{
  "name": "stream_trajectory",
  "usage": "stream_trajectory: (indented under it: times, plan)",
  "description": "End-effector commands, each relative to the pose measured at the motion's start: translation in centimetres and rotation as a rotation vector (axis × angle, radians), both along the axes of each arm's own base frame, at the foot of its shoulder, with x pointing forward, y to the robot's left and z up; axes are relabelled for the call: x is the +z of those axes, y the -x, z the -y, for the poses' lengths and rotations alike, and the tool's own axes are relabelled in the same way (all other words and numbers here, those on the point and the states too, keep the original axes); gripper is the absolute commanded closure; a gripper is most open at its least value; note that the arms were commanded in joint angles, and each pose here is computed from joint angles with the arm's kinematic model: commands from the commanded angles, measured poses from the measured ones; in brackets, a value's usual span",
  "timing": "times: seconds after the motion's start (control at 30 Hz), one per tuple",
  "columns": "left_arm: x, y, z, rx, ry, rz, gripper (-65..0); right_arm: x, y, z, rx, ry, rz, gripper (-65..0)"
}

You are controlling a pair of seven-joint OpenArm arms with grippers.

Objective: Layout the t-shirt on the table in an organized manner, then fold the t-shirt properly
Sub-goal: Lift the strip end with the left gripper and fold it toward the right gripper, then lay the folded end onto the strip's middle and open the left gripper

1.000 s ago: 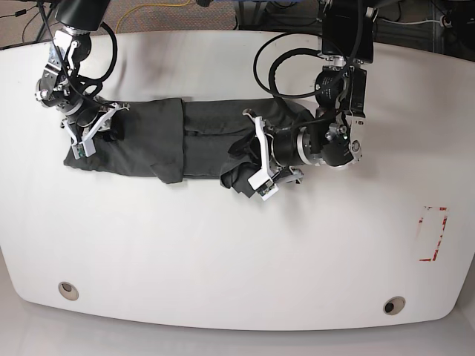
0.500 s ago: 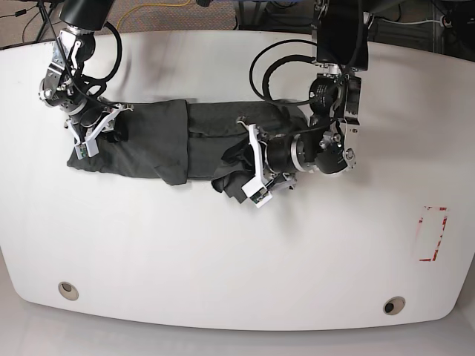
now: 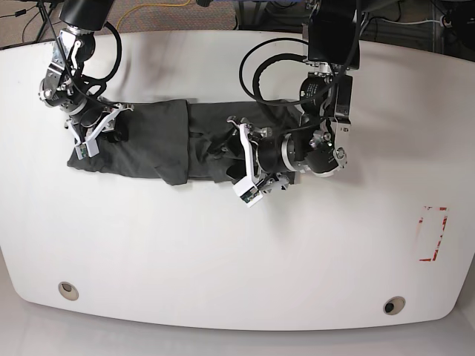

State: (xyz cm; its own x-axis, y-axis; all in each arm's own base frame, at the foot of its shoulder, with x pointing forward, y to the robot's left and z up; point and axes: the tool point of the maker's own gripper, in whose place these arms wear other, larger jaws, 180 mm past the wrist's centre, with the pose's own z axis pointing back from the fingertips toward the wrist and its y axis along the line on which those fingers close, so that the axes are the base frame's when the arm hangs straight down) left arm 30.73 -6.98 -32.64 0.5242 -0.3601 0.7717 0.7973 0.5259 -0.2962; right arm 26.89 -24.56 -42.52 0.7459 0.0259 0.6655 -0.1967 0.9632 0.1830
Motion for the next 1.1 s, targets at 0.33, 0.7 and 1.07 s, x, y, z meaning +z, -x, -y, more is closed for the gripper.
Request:
stream_trajectory:
  times: [0.33,0.7,1.07]
  plan:
    - [8.4,0.7,1.9,-0.124,0.147,0.153,-37.9,-0.6,0.7,0.6,0.016,0.040,-0.053,-13.0]
    - [2.6,-3.6,-8.9,0.174,0.092,-0.011,-37.9,-0.6,0.7,0.6,0.017,0.042,-0.053,-13.0]
    - [-1.5,-3.7,-9.6,0.195,0.115,-0.135,-37.9,-0.6,0.7,0.5,0.018,0.039,-0.053,-13.0]
